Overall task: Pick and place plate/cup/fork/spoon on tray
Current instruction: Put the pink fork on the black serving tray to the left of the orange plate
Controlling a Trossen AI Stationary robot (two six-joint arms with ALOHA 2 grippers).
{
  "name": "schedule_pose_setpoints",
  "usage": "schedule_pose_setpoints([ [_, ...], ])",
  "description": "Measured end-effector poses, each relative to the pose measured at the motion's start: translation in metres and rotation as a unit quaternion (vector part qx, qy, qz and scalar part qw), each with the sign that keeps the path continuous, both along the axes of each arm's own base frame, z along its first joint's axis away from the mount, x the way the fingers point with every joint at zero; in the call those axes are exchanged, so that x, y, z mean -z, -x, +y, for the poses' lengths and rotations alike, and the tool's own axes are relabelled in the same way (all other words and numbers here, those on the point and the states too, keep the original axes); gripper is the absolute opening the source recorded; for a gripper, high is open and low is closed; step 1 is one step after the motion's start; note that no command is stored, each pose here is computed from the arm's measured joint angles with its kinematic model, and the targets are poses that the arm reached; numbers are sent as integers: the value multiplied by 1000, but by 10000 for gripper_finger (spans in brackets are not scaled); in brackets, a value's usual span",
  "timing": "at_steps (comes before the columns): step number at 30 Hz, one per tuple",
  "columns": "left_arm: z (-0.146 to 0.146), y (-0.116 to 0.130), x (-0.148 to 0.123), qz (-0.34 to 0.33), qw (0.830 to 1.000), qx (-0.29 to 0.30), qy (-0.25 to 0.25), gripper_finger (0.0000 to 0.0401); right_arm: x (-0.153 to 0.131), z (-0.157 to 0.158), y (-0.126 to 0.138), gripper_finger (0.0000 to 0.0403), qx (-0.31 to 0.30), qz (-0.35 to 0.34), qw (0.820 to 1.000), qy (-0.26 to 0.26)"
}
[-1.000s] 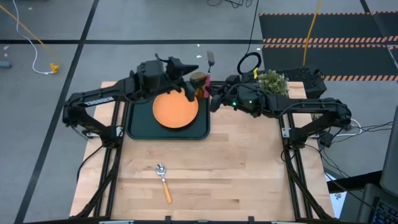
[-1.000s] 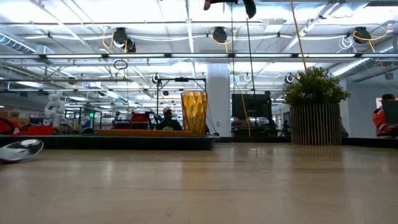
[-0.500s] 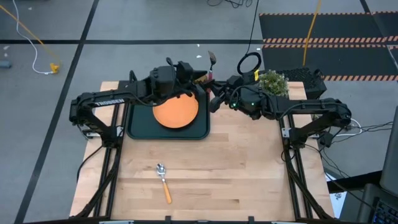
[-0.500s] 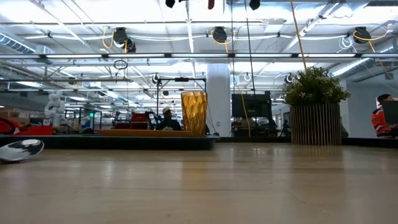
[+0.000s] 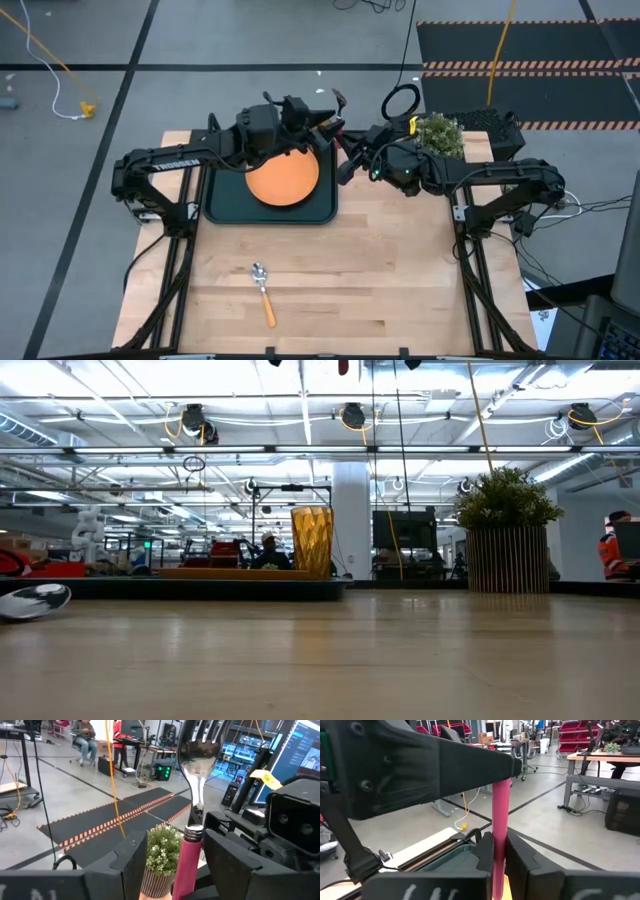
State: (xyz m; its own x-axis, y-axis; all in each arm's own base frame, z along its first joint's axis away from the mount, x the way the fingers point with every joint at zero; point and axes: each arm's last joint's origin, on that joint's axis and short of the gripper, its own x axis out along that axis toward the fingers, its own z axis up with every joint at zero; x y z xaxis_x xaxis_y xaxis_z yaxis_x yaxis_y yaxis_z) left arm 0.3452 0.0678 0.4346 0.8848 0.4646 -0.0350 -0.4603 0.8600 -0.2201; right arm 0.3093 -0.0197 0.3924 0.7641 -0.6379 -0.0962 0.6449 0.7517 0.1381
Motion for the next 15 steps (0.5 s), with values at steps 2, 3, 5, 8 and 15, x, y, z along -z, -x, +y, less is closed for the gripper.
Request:
schedule_pose_setpoints([
  [2, 0, 0, 0, 3, 1000, 4, -3, 185, 0, 0, 0, 11, -3, 2, 1000, 2],
  [3, 0, 0, 0, 5, 1000, 4, -5, 180, 0, 0, 0, 11, -4, 3, 1000, 3],
  [5, 0, 0, 0, 5, 1000, 6, -6, 169, 0, 1, 0, 11, -6, 6, 1000, 7],
  [8, -1, 0, 0, 5, 1000, 18, -5, 146, 0, 2, 0, 11, -9, 8, 1000, 9],
  [15, -2, -1, 0, 7, 999, 36, -9, 75, 0, 3, -1, 11, -22, 8, 1000, 7],
])
